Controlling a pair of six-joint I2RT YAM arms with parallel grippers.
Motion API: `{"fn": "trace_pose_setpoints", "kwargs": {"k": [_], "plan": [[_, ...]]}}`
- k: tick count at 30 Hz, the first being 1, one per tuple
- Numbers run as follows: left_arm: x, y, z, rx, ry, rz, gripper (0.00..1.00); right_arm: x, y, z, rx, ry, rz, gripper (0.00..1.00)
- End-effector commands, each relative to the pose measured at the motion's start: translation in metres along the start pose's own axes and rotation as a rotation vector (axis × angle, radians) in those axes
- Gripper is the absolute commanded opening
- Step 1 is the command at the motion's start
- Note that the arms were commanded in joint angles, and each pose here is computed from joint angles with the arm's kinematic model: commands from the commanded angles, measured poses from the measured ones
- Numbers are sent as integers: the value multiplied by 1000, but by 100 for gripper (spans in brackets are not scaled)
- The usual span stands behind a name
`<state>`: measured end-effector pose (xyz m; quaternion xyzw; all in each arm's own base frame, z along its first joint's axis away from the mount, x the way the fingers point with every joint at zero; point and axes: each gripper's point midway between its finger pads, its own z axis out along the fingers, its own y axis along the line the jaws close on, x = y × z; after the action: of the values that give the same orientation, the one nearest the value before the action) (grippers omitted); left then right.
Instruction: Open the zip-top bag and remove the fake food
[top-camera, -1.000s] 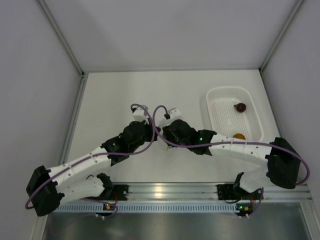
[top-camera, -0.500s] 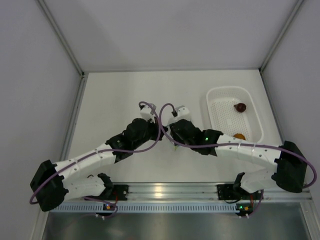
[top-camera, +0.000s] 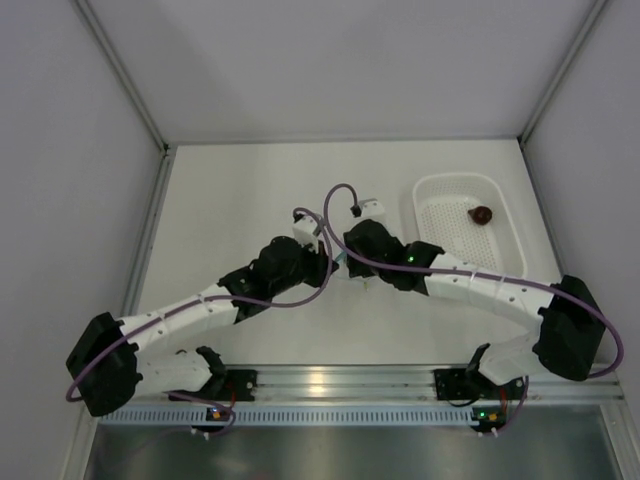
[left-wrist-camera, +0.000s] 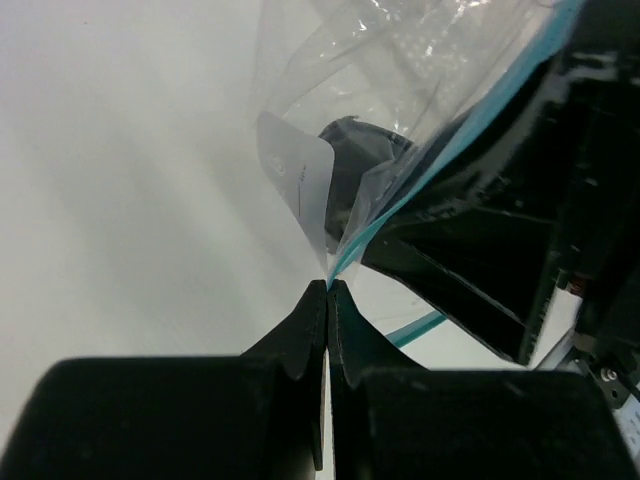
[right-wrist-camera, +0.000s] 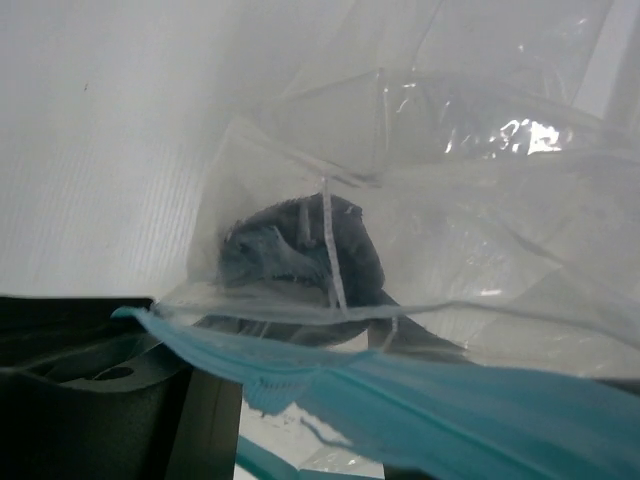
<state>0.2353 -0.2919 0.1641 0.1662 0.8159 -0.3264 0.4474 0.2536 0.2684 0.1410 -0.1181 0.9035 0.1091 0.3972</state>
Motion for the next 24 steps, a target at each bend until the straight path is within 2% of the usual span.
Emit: {"fn": "trace_pose_setpoints", "kwargs": {"k": [1,8,12,18,24], "plan": [[-11,17,3,-104,-21,9,0,-32,22,-22,-75,-79,11,27],[-14,53,-2,-335,-46,-77,0,-21,27,-38,-130,-44,-60,27],[-14,68,-7,-425,-71,-117,0,-18,41,-53,-244,-58,-103,27],[-10,57,2,-374,-30,-126,0,-31,57,-72,-393,-182,-89,27],[-4,60,5,-391,-16,-135,0,-54,59,-88,-451,-334,31,24]]}}
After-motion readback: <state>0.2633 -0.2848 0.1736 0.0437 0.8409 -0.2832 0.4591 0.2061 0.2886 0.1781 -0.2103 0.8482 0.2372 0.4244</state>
